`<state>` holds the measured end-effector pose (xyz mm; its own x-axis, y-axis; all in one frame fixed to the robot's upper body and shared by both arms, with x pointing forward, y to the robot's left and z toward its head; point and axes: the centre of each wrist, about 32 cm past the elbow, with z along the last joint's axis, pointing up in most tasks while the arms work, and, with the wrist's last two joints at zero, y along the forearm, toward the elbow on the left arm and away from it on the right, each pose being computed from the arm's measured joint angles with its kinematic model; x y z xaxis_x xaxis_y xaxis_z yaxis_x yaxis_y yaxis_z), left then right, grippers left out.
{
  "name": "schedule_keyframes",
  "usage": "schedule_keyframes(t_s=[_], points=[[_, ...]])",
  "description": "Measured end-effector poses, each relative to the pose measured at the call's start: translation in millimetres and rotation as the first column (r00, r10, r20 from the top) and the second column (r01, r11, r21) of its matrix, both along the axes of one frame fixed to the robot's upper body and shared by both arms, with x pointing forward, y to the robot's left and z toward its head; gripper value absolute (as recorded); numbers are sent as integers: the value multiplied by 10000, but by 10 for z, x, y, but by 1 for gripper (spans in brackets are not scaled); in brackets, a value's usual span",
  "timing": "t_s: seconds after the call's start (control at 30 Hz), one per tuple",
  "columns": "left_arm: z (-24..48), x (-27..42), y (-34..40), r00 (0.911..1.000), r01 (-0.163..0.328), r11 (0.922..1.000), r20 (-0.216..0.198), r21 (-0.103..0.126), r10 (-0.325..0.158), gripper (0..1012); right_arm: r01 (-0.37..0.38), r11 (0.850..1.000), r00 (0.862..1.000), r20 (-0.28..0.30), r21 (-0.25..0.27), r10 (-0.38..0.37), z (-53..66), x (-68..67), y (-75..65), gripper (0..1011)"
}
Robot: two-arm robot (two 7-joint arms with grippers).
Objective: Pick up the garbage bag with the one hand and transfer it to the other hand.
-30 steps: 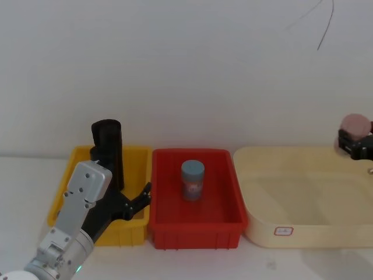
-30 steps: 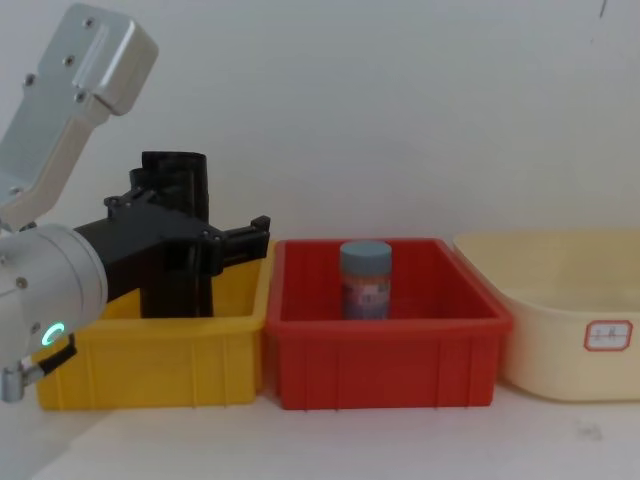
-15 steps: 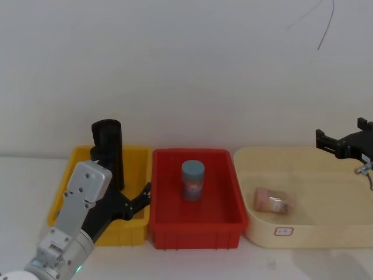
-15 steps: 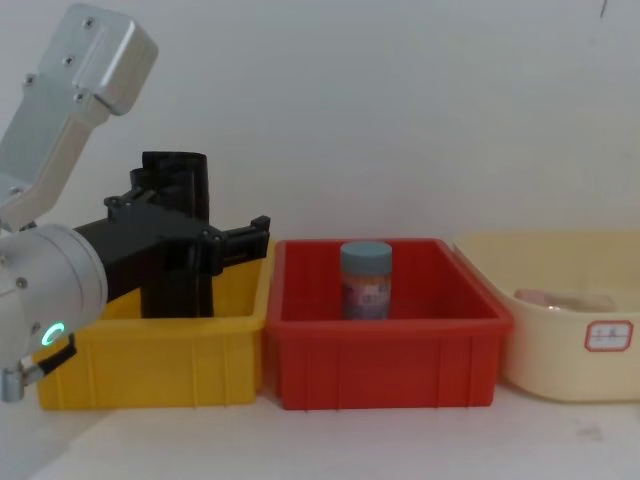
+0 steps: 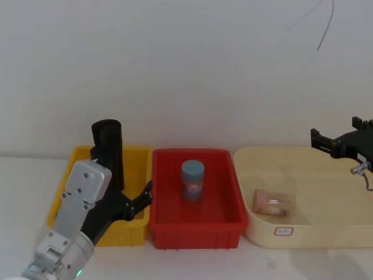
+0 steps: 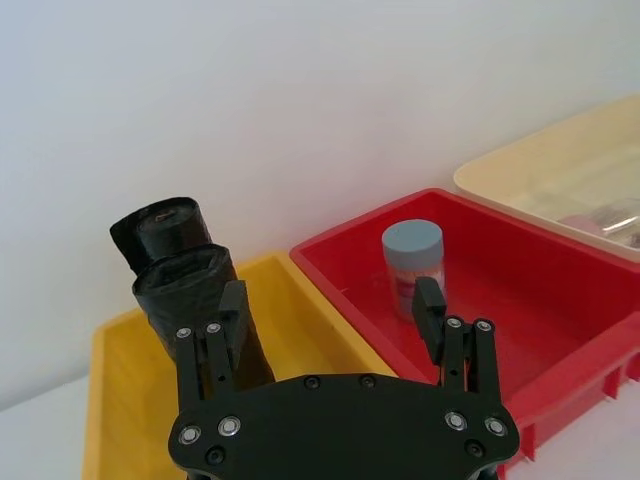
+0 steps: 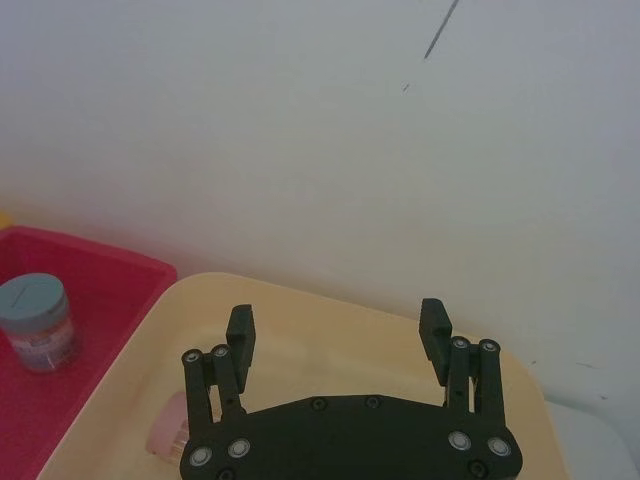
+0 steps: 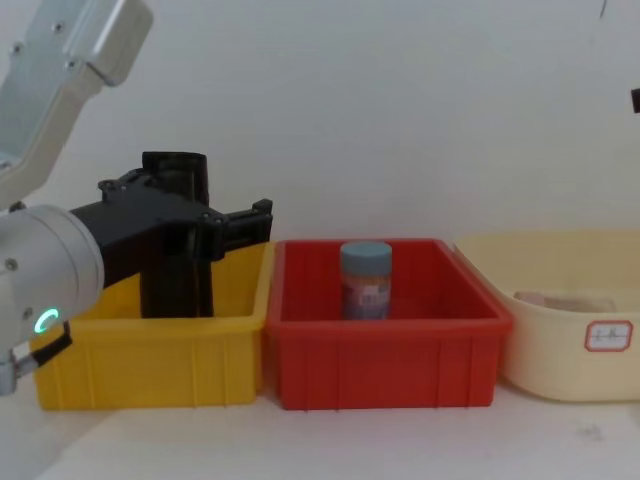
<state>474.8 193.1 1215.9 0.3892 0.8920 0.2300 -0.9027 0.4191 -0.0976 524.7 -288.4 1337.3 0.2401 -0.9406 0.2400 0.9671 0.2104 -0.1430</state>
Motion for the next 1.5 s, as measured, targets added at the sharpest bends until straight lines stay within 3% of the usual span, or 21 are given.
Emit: schedule_keyframes(t_s=[0.23, 0.37, 0.63, 1.0, 1.5], points=[[55, -159, -9, 9995, -205, 9998, -244, 0, 205, 1001, -36, 10000, 10000, 10, 14, 36, 1, -2, 6, 999], [59, -238, 25, 9978, -445, 9990, -498, 17, 445, 1001, -55, 10000, 10000, 14, 20, 55, 1, -4, 9, 999], [44, -270, 121, 9940, -734, 9973, -813, -76, 726, 1001, -78, 10000, 10000, 13, 31, 78, 0, -5, 13, 999], [-1, -179, 276, 9903, -1024, 9944, -970, -263, 994, 1001, -89, 10000, 10000, 17, 37, 89, 1, -6, 15, 999], [-61, 62, 337, 9897, -1045, 9930, -1040, -559, 984, 1001, -87, 10000, 10000, 16, 36, 87, 1, -6, 15, 999]])
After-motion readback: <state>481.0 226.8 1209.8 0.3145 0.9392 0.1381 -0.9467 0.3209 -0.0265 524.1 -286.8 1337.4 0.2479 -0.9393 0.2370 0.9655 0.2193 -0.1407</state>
